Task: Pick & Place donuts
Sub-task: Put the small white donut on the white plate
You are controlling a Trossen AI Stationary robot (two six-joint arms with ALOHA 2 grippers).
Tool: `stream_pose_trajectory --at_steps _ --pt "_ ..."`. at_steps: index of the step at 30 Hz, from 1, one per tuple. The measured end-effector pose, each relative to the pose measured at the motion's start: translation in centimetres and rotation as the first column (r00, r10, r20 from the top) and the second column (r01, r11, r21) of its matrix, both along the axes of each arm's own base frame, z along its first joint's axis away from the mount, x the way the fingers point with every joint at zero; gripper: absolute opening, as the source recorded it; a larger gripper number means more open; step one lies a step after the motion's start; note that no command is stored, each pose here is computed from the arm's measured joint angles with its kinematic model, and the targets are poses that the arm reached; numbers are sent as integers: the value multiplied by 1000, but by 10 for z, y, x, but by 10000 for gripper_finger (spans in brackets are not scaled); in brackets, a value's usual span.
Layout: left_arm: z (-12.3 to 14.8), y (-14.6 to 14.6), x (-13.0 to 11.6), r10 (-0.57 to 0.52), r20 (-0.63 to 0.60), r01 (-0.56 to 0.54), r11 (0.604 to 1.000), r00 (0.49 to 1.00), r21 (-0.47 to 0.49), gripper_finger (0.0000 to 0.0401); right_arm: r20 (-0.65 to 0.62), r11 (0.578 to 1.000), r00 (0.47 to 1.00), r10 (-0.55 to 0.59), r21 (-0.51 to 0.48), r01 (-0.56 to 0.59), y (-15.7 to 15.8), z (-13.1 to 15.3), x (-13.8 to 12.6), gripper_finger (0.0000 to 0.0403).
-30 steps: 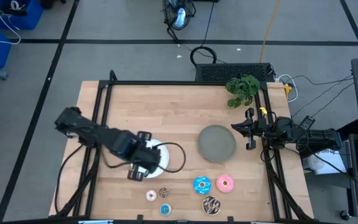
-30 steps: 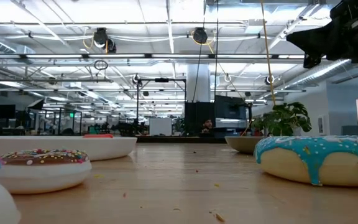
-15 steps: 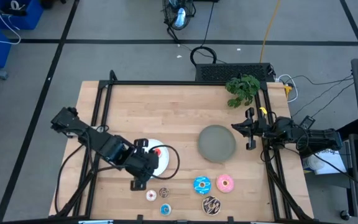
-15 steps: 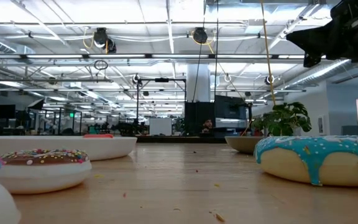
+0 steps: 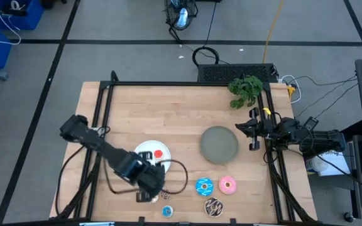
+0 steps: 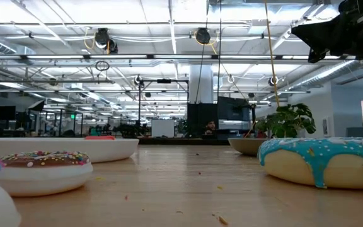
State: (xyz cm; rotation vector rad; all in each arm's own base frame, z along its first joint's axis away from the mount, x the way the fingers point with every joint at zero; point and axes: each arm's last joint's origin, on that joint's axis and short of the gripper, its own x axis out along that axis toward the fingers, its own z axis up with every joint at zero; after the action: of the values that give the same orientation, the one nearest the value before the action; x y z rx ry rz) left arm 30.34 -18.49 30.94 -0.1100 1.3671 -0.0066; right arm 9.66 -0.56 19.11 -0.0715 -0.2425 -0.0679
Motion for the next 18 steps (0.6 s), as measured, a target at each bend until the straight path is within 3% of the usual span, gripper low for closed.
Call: stream_pose_trajectory --at_steps 8,13,18 --pt "-42 -27 23 -138 -73 130 986 988 -102 6 -11 1000 1000 0 1 0 0 -1 0 0" --pt "-49 -43 21 -213 -14 212 977 977 -23 10 -15 1000 1000 1 1 -1 0 -1 0 0" --pt "-49 -44 20 -138 37 134 987 990 84 50 -15 1000 1000 4 0 -4 0 -1 0 0"
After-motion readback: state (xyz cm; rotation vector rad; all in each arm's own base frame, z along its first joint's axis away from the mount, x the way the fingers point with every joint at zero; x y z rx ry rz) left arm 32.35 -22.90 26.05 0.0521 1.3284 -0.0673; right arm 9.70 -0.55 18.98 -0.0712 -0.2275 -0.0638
